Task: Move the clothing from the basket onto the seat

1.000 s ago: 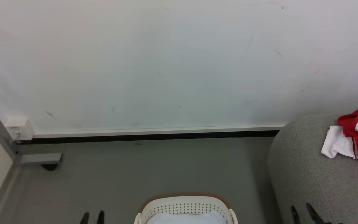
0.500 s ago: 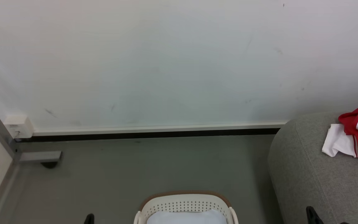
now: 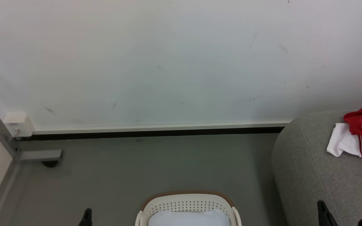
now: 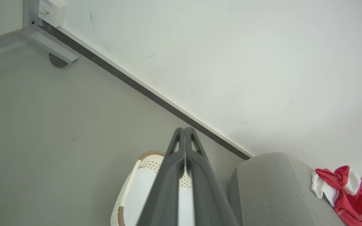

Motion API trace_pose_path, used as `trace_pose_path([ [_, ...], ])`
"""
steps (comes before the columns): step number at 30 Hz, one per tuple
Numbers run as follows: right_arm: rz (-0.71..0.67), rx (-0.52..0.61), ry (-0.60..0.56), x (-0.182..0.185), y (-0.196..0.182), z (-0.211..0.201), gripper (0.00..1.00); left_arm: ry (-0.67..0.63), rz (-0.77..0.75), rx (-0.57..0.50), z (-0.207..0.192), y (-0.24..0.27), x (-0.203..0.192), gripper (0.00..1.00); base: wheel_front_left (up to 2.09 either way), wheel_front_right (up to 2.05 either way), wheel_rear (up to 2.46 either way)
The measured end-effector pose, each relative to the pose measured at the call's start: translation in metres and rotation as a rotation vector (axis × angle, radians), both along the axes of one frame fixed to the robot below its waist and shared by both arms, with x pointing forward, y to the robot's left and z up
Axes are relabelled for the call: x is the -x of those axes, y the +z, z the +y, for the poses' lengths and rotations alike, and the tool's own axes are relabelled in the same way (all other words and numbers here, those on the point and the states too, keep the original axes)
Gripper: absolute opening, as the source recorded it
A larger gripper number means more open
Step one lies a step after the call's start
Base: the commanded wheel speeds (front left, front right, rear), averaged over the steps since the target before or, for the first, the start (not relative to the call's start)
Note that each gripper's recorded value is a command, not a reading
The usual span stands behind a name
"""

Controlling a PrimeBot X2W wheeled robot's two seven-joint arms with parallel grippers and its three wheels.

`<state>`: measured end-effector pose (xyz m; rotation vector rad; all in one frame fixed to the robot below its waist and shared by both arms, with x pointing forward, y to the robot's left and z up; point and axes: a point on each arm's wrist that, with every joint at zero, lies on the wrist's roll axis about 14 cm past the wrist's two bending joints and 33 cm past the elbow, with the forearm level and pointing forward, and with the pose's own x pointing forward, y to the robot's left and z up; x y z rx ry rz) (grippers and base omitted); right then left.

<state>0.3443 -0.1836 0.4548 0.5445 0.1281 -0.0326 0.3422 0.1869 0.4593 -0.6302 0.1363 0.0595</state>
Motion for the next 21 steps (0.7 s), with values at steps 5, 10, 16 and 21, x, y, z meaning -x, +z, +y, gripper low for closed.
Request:
trace_pose_path([
  [5,-0.006,-0.074,-0.019,-0.004,0.004,-0.003,0.00,0.011,-0.004,0.073,0.000,0.003,-0.004,0.00,0.00,0.00,0.00],
  [10,-0.002,-0.148,-0.037,-0.005,0.005,-0.005,0.00,0.022,-0.001,0.142,0.001,0.004,-0.007,0.00,0.00,0.00,0.00],
  [16,-0.015,-0.234,-0.053,-0.010,0.011,-0.007,0.00,0.029,-0.008,0.216,0.002,0.009,-0.011,0.00,0.00,0.00,0.00],
  [21,-0.020,-0.300,-0.061,-0.013,0.014,-0.008,0.00,0.039,-0.011,0.278,0.003,0.011,-0.014,0.00,0.00,0.00,0.00],
])
